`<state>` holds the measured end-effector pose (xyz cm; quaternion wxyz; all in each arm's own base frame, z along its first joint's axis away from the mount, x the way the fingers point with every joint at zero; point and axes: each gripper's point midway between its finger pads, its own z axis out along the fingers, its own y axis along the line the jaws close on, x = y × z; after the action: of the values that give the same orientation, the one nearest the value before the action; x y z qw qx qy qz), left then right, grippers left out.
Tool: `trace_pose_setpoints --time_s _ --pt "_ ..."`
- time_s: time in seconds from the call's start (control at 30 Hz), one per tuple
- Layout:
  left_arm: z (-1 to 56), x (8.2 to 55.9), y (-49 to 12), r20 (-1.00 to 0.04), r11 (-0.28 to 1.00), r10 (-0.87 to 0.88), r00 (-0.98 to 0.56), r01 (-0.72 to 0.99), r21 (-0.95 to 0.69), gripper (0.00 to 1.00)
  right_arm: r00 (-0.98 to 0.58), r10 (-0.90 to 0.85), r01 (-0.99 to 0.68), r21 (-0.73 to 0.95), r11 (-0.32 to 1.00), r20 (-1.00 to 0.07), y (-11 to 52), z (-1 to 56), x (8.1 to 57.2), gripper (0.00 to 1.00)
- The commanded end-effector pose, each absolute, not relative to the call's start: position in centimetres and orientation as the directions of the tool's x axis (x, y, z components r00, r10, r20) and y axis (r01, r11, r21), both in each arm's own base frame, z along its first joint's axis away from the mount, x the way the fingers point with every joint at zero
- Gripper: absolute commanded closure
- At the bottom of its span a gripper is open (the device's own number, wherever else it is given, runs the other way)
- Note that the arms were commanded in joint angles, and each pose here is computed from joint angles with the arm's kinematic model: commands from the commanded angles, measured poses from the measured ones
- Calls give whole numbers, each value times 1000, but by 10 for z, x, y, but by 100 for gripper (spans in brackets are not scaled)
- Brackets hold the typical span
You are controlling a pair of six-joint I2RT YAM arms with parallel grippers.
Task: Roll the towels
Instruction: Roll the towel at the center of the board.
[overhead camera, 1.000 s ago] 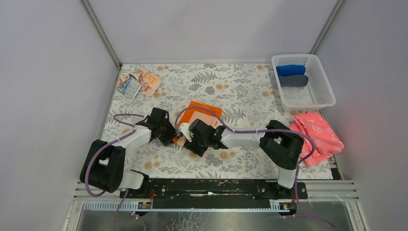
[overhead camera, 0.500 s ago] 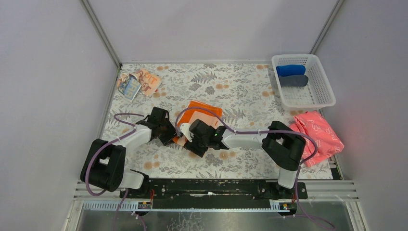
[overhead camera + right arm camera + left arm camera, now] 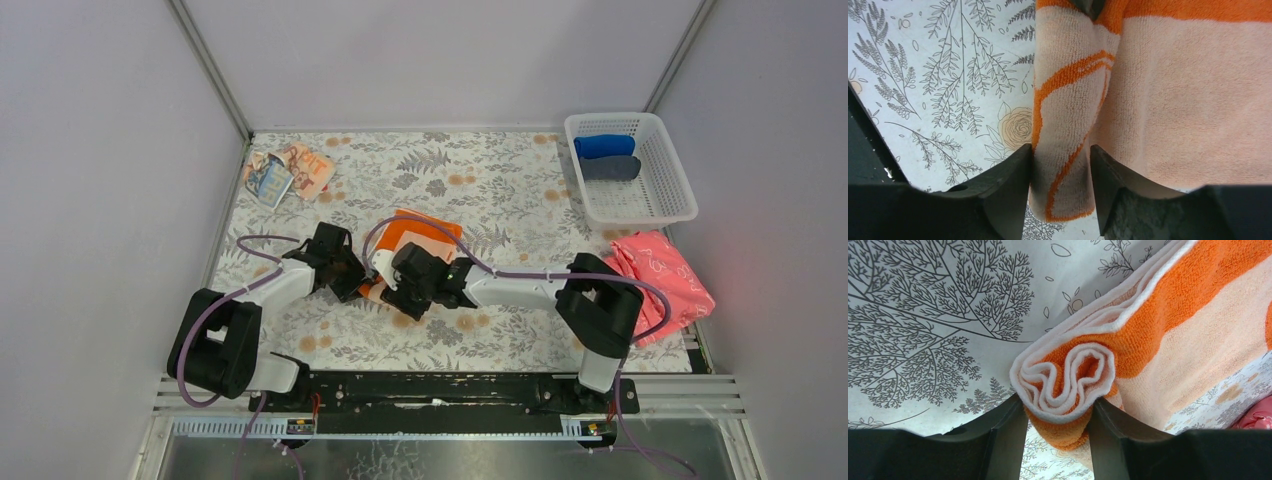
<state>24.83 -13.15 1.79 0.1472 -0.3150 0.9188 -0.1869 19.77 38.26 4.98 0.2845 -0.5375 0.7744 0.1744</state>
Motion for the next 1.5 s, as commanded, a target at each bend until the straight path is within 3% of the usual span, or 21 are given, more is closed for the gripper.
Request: trace_pose_setpoints --time_s 0.0,0.1,0.17,0.27,0.37,0.57,0.73,1.13,1.33,1.47 --pt "1 233 -117 -156 769 -616 -772 -546 -331 56 -277 -733 -931 -17 366 -621 389 40 194 51" --pt "1 233 -117 -158 769 -616 -772 -546 -331 56 -295 -730 -933 22 359 -616 390 35 188 68" --pt "4 233 -116 -163 767 -620 -767 -549 -333 56 -323 -710 -933 82 352 -626 394 35 183 85" --pt "11 236 -112 -194 756 -638 -745 -559 -342 52 -393 -666 -916 204 346 -634 397 40 180 99" --pt "22 239 -112 -212 741 -654 -726 -559 -372 40 -492 -615 -870 357 340 -615 398 43 181 100" --pt "41 241 -119 -201 691 -690 -695 -550 -469 27 -676 -532 -710 644 286 -510 396 44 174 100" --pt "60 244 -128 -200 652 -706 -679 -513 -559 20 -795 -457 -553 786 276 -400 391 34 178 100" --pt "60 252 -147 -156 612 -694 -703 -463 -641 19 -950 -307 -155 929 336 -48 365 -4 194 99" --pt "51 261 -150 -144 593 -710 -690 -474 -651 22 -958 -281 -58 912 406 64 355 -23 196 97" --pt "34 262 -141 -139 600 -730 -669 -530 -599 28 -960 -269 -48 903 427 76 353 -25 200 97"
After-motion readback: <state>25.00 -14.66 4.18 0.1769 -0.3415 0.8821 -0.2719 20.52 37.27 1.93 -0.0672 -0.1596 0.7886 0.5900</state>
